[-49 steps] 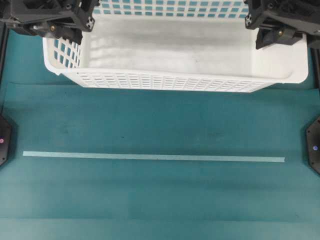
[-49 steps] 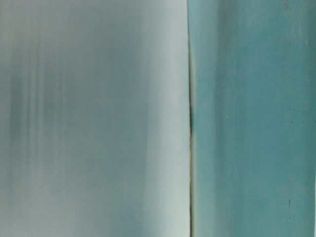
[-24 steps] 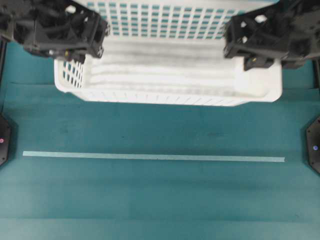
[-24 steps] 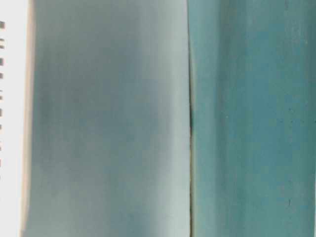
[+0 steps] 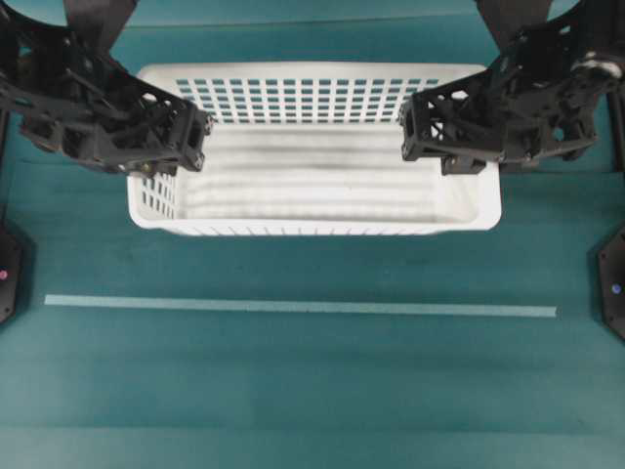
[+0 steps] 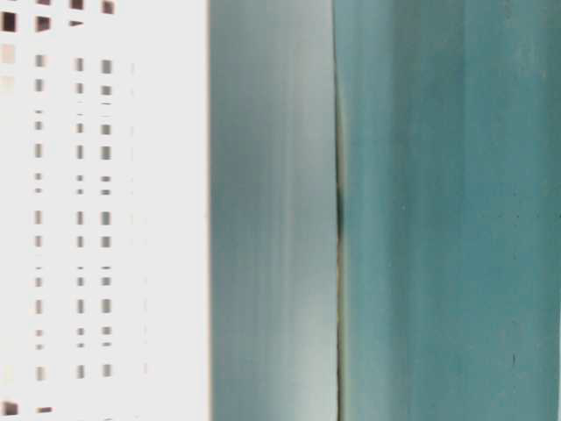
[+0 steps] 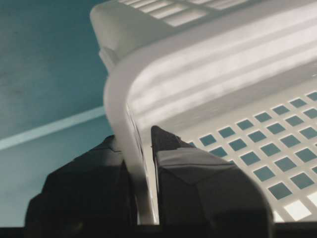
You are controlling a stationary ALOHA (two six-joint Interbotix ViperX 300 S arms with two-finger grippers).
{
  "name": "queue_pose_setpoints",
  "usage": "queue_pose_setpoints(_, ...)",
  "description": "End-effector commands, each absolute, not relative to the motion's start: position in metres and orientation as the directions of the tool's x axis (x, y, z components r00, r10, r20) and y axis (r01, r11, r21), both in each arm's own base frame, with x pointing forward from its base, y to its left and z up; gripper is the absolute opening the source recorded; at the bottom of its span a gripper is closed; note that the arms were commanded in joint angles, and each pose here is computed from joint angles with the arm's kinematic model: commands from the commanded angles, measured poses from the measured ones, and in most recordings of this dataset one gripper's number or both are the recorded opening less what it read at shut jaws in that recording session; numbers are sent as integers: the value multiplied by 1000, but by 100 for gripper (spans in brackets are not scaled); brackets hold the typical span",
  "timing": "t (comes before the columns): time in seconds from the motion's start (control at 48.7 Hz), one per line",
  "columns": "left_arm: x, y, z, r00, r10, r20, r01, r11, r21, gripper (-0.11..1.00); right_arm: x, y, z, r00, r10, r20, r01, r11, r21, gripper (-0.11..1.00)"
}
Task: Lift the white basket with both hands.
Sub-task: 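Lower the basket forward back onto the table with both grippers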
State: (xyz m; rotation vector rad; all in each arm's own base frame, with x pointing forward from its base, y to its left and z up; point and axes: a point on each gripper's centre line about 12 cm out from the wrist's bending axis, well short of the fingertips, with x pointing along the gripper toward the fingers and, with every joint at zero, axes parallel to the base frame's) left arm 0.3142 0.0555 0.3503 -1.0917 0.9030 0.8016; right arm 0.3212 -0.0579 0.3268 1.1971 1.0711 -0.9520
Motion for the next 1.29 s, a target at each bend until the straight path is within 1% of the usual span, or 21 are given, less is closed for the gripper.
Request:
queue_pose_setpoints(0.0, 321, 52, 348, 475, 101, -874, -853, 297, -429, 3, 329, -53, 317, 260, -1, -966, 945, 206, 254, 20)
queue_pose_setpoints(0.246, 321, 52, 312, 455, 98, -885, -862, 296, -411, 3, 330, -49, 285, 272, 6, -962, 941, 206, 267, 20)
queue_pose_setpoints(0.39, 319, 52, 297, 449, 95, -889, -866, 293, -406, 3, 327, -43, 258, 253, 23, -967, 945, 210, 252, 20)
queue_pose_setpoints(0.616, 318, 52, 263, 406, 88, -909, -884, 289, -367, 3, 323, -37, 227, 252, 25, -967, 944, 214, 252, 20)
queue_pose_setpoints(0.8, 324, 52, 241, 415, 87, -906, -879, 293, -375, 3, 323, -35, 211, 248, 26, -968, 944, 216, 247, 20)
queue_pose_setpoints(0.964, 330, 52, 225, 404, 85, -911, -883, 297, -364, 3, 325, -32, 199, 230, 30, -973, 947, 225, 230, 20)
queue_pose_setpoints(1.087, 332, 51, 217, 394, 80, -916, -886, 300, -354, 3, 328, -30, 190, 219, 32, -975, 947, 234, 220, 20)
queue_pose_setpoints(1.272, 336, 37, 197, 352, 58, -934, -894, 318, -317, 3, 334, -25, 176, 198, 42, -979, 949, 242, 202, 20)
